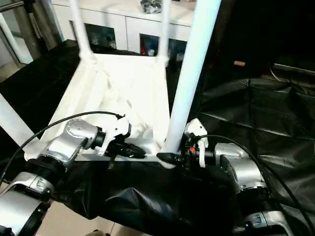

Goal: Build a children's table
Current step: Rotate leg to tighten

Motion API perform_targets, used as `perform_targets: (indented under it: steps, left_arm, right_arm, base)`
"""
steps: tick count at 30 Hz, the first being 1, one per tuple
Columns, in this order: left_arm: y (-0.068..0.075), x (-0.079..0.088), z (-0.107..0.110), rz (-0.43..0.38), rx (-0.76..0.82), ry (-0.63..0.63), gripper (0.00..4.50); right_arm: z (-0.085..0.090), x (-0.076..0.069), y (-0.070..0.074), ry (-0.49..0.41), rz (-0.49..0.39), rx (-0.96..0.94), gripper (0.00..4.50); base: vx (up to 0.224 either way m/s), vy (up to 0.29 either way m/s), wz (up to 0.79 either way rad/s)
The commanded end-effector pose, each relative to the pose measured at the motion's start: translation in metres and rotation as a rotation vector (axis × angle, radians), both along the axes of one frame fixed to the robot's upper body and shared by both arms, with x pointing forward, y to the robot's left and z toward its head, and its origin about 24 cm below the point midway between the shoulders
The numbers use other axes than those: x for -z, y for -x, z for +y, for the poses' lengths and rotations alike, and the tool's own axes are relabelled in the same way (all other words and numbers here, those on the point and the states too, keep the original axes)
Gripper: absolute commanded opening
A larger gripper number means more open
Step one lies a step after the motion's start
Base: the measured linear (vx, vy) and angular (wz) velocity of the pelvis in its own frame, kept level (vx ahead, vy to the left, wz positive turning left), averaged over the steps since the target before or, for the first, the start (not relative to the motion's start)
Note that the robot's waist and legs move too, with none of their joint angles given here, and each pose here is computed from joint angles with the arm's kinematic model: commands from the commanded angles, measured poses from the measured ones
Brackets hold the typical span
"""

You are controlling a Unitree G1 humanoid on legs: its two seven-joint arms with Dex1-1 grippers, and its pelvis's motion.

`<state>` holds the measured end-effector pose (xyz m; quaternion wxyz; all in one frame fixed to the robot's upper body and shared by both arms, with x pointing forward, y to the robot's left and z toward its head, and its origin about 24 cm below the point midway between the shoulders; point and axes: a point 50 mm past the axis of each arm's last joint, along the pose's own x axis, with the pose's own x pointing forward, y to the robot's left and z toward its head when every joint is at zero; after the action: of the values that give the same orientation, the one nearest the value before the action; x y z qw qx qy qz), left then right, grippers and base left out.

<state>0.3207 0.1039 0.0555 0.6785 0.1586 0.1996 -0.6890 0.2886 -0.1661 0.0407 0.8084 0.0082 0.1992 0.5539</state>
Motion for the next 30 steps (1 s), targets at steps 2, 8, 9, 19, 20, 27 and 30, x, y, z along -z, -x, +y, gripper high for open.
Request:
perform_targets:
  steps: [2, 8, 9, 19, 20, 27, 30]
  left_arm:
    - [0.001, -0.006, -0.011, -0.039, 0.036, 0.023, 0.00]
    - [-0.002, -0.006, -0.014, -0.055, -0.015, 0.038, 0.00]
    - [-0.003, -0.006, -0.015, -0.058, -0.023, 0.042, 0.00]
    - [-0.016, -0.007, -0.042, -0.122, -0.213, 0.077, 0.00]
    - [-0.017, -0.006, -0.046, -0.128, -0.237, 0.082, 0.00]
    - [-0.013, -0.005, -0.066, -0.136, -0.245, 0.099, 0.00]
    - [-0.013, -0.005, -0.064, -0.137, -0.240, 0.096, 0.00]
  right_arm:
    - [0.012, 0.003, 0.007, -0.027, 0.029, -0.075, 2.98]
    - [0.014, 0.005, 0.009, -0.037, 0.043, -0.067, 2.72]
    - [0.014, 0.006, 0.009, -0.036, 0.040, -0.057, 2.72]
    - [0.023, 0.031, -0.024, 0.095, 0.024, 0.458, 2.67]
    - [0.026, 0.033, -0.027, 0.093, 0.036, 0.503, 2.67]
    - [0.054, 0.034, -0.033, 0.068, 0.034, 0.568, 2.67]
    - [0.055, 0.031, -0.033, 0.054, 0.031, 0.542, 3.37]
  base:
    - [0.000, 0.000, 0.00]
    - [0.000, 0.000, 0.00]
    - [0.000, 0.000, 0.00]
    - [0.000, 0.000, 0.00]
    - [0.000, 0.000, 0.00]
    - [0.000, 0.000, 0.00]
    - [0.000, 0.000, 0.00]
